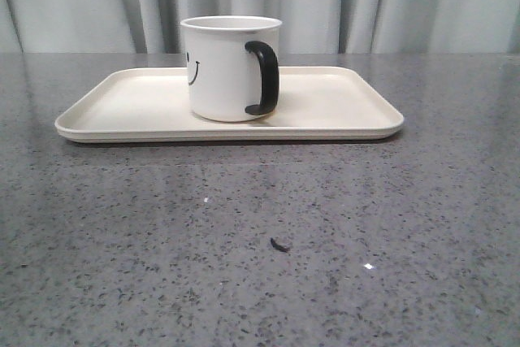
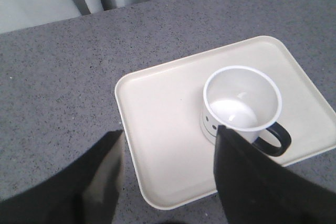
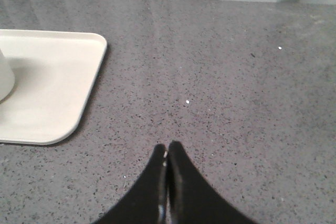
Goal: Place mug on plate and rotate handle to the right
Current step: 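Lower the mug onto the tray and open the left gripper, then move the right gripper down into the mug's rim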
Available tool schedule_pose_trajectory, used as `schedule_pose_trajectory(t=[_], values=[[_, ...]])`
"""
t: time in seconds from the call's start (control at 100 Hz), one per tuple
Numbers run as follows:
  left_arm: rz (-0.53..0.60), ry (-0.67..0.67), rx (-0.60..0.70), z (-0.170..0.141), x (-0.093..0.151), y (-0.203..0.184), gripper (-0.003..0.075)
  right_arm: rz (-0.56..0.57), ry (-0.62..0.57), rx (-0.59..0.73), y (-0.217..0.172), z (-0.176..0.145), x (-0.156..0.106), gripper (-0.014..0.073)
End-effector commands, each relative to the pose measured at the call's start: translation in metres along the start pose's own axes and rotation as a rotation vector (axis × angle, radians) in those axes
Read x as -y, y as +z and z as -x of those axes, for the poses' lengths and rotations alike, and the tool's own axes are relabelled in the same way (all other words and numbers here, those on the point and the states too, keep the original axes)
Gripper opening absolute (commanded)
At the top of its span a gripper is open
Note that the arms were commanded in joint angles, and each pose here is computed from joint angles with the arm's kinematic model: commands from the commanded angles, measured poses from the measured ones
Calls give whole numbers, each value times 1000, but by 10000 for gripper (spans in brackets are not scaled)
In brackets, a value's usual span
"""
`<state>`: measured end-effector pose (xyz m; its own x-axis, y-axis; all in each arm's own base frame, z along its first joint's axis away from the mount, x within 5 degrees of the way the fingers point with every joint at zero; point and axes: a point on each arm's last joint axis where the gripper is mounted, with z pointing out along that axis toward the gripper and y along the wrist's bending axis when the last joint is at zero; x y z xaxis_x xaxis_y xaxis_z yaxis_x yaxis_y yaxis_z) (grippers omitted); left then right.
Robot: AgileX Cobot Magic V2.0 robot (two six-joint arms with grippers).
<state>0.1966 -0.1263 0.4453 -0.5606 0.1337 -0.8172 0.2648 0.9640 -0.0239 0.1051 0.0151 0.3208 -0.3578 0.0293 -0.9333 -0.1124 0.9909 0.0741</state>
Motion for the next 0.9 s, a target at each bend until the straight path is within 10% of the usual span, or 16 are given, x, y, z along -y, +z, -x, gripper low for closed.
schedule_pose_trajectory(t=[0.0,0.58,0.89], values=[[-58,-27,150,-8,-9,-26,337,21,-22,97,-4,22,-3,-60],[-205,-82,352,-126,-52,-73,-20,136,-97,-110,41,64,-32,-28],[-216,-92,352,-150,-58,-73,-19,216,-148,-212,84,109,-69,395]])
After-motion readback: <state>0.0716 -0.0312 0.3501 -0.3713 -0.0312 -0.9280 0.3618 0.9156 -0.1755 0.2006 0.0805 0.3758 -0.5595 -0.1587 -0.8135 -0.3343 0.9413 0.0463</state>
